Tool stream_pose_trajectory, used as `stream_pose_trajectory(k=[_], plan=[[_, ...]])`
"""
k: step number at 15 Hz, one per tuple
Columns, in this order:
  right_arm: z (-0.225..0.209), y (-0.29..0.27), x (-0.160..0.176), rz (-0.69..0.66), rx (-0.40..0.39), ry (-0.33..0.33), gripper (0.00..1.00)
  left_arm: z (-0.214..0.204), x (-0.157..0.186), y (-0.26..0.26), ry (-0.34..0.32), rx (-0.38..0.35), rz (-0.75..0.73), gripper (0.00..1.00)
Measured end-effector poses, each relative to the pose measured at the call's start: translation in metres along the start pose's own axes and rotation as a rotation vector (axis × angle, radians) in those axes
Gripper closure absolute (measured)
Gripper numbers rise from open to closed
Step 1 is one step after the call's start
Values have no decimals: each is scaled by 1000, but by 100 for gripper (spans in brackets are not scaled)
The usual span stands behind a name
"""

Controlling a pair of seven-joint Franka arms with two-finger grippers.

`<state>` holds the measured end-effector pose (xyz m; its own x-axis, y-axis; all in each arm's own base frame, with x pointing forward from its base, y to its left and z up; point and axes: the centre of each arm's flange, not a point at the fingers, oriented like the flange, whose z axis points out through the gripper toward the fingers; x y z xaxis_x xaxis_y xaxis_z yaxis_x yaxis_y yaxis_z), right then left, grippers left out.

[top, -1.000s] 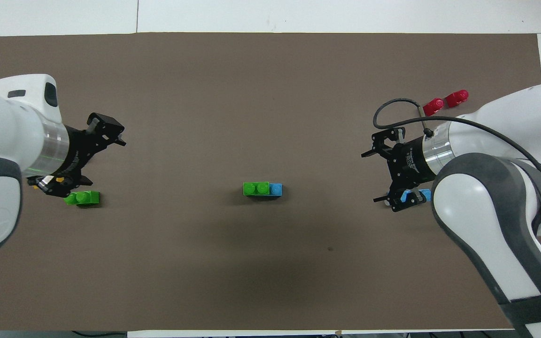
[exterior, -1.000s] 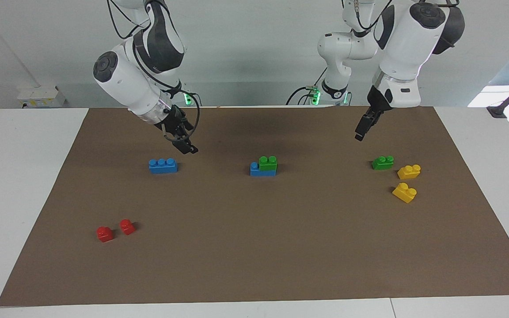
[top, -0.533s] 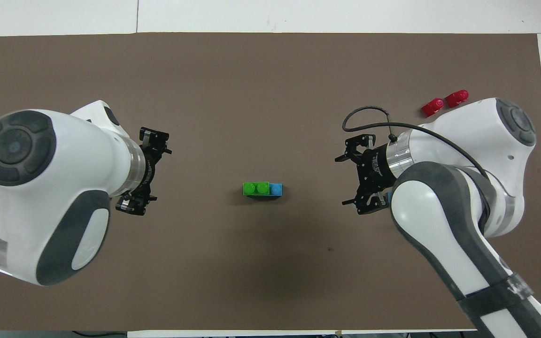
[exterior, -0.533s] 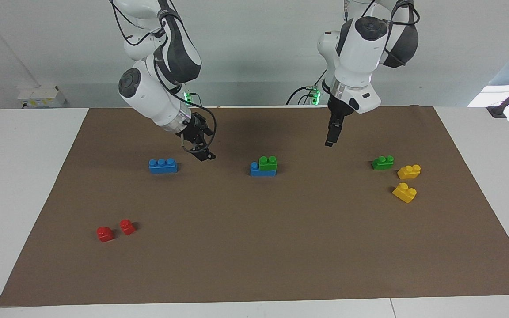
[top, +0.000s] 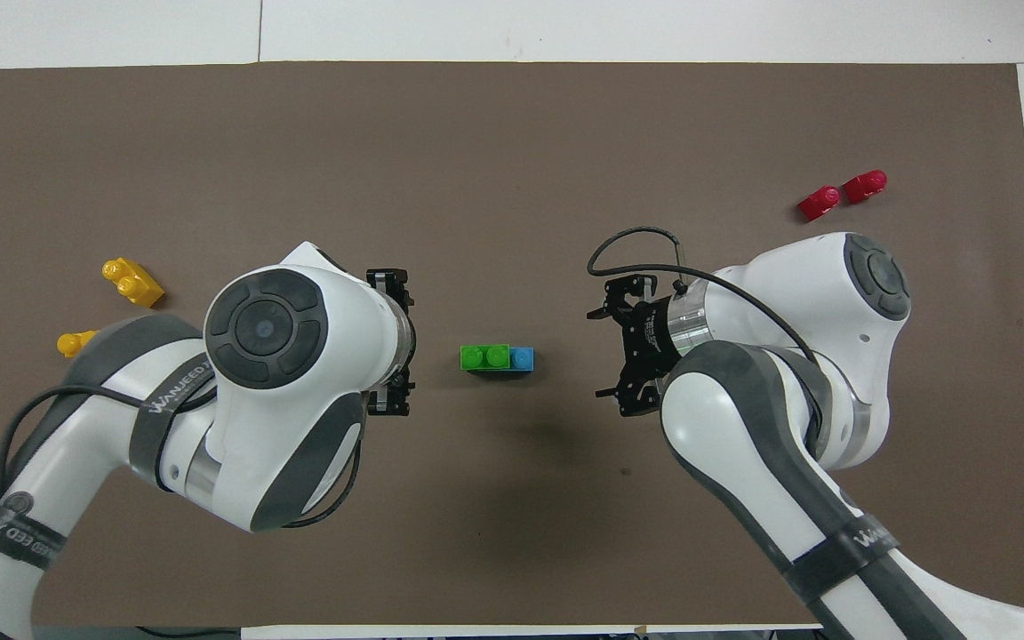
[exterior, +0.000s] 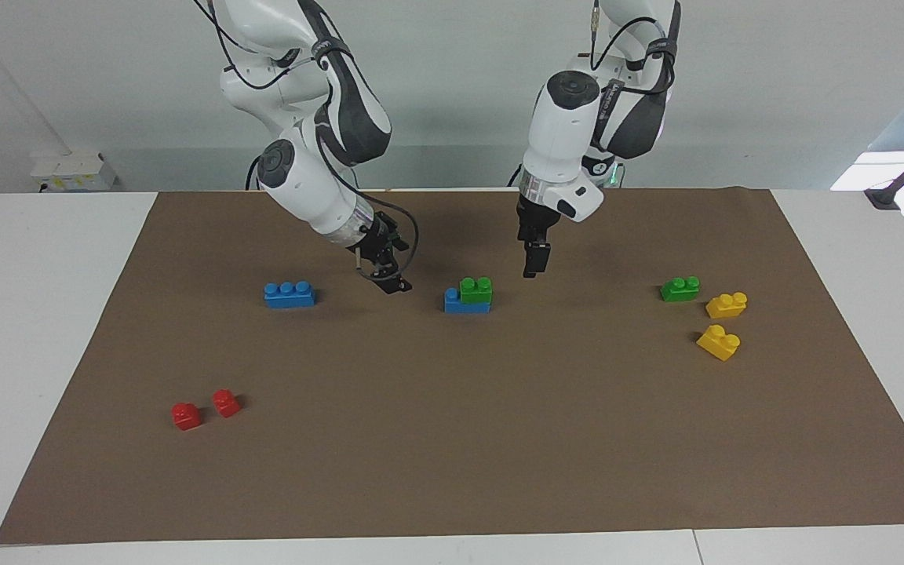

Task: Remove green block with left arm and hold with right
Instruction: 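Move the left gripper while the right gripper reaches the joined bricks, then grasp the green end with the left gripper while the right grasps blue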

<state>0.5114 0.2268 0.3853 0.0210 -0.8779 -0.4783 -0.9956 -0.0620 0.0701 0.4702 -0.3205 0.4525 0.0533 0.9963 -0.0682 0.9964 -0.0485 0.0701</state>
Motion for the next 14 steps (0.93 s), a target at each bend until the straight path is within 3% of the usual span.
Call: stream_pose_trajectory(k=[6, 14], plan=[[33, 7, -13, -2, 34, -5, 0, 45, -27, 0, -14, 3, -85, 0], [50, 11, -17, 17, 74, -19, 0, 71, -39, -1, -21, 4, -139, 0]])
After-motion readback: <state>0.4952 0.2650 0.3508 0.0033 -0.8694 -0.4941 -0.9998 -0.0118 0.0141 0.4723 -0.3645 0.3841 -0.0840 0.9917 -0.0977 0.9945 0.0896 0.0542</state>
